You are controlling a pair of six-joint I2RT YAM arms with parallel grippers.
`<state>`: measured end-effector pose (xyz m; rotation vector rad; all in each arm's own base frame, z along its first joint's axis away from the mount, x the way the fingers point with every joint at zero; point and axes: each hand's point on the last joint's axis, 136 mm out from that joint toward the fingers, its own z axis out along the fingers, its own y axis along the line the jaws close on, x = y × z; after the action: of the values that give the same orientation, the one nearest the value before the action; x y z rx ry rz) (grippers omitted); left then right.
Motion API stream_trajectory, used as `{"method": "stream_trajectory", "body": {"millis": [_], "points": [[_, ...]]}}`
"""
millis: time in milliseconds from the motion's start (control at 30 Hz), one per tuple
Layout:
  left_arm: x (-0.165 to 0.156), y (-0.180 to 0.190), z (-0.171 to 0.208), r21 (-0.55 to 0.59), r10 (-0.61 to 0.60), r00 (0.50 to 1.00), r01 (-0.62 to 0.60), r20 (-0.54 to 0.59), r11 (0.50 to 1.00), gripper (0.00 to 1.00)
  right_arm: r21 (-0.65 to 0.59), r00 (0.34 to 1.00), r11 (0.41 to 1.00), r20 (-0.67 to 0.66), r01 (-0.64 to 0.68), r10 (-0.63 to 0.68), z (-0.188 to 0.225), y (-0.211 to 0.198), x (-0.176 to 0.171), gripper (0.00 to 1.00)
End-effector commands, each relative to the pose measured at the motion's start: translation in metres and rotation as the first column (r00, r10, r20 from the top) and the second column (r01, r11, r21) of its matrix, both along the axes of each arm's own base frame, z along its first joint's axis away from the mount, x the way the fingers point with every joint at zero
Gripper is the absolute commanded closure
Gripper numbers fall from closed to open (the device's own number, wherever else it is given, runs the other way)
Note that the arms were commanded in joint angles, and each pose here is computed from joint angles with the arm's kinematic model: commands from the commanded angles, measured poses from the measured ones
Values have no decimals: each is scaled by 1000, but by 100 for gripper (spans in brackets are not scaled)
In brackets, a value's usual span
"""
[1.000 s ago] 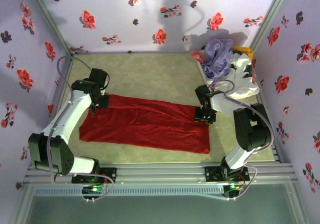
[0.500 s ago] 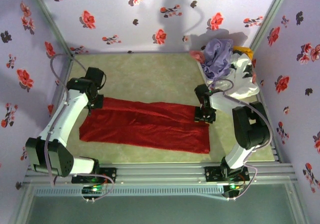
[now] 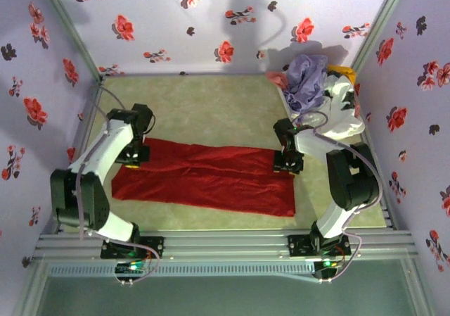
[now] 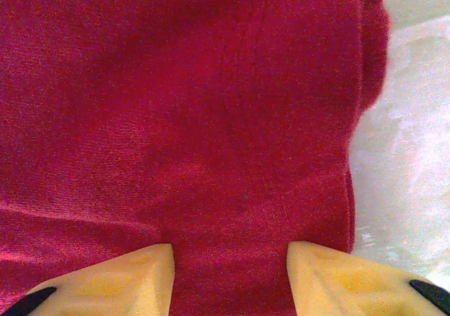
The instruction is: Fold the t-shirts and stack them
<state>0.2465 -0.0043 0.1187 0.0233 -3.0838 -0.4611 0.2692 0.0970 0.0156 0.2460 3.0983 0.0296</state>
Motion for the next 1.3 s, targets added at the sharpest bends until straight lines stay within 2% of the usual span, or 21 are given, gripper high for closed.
{"method": "stream_trajectory", "body": {"millis": [0,67,133,200,333,567,667,733,867,1067,1200,1267], "points": [[-22,-1,-14,33,81,980,-76,-181,997,98,-55,998,998,-70,-8,4,-5,-12,-12,52],[-31,3,-22,77,101,959,-83,-265,994,98,-55,998,998,-67,-9,5,-4,-12,-10,52],[-35,6,-28,110,120,946,-90,-301,990,99,-55,998,998,-62,-9,6,-2,-12,-9,52],[-36,5,-31,113,134,943,-104,-304,988,99,-54,998,998,-61,-11,8,-2,-12,-9,52],[-41,2,-42,113,156,923,-123,-351,986,91,-50,998,999,-59,-15,12,0,-11,-8,52],[-57,-2,-71,113,171,870,-133,-463,985,90,-49,998,998,-57,-33,30,1,-10,-6,51],[-58,-4,-81,113,181,860,-144,-478,983,82,-48,998,998,-53,-35,32,3,-10,-5,51],[-55,-5,-83,109,179,865,-144,-468,983,64,-46,998,998,-47,-39,37,6,-9,-3,51],[-53,-7,-76,103,187,873,-157,-451,982,46,-44,999,998,-32,-41,40,12,-9,1,50],[-42,-14,-17,84,185,920,-166,-346,983,41,-39,999,998,-25,-46,45,17,-8,3,50],[-14,-32,27,50,133,963,-125,-234,991,39,-43,998,998,-23,-51,50,21,-9,3,49],[8,-43,32,-9,116,982,-119,-150,993,39,-36,999,998,-15,-50,49,25,-8,3,49]]}}
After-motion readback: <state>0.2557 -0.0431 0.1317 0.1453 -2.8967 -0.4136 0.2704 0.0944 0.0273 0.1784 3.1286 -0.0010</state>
